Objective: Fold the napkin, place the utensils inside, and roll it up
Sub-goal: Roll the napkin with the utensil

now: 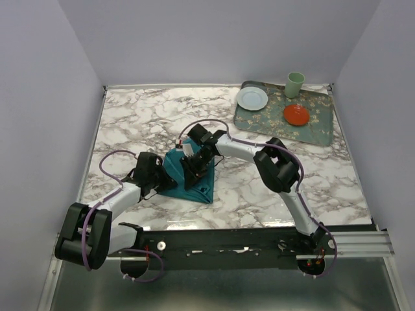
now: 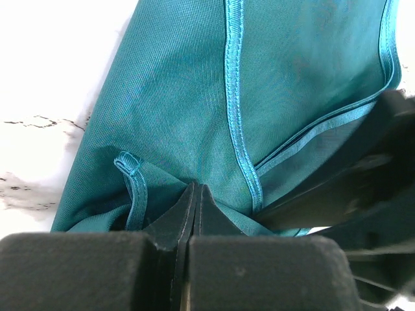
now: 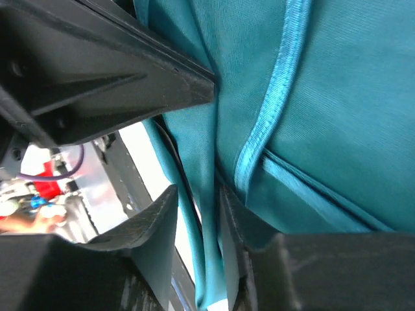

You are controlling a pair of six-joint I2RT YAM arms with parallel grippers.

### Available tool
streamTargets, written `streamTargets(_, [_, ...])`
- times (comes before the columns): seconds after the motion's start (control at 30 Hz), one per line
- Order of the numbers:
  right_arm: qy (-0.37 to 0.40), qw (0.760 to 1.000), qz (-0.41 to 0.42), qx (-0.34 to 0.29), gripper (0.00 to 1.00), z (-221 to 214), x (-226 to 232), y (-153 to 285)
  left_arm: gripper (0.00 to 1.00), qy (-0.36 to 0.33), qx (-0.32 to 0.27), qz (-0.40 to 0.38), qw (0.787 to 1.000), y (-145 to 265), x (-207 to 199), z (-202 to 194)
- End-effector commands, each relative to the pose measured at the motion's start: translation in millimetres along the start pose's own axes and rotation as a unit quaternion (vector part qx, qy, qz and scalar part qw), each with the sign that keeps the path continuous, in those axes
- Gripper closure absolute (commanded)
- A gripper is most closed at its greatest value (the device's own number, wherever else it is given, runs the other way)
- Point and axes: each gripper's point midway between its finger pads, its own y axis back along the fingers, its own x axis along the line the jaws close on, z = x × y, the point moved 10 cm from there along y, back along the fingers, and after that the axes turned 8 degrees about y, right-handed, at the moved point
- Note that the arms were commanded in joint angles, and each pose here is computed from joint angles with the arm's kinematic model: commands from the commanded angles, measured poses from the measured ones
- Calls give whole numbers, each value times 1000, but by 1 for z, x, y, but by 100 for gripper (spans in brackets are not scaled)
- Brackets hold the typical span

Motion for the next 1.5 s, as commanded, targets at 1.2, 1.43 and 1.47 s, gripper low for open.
streamTargets(1.2, [373,871,-320,0,43,-40,48,-33,100,11,2,75,997,-4,22,-7])
streamTargets(1.43, [352,881,-315,25,44,-52,33,-44,100,12,2,75,997,-4,22,-7])
streamTargets(1.47, [349,886,-303,28,48,-54,32,-46,100,10,3,74,997,-4,22,-7])
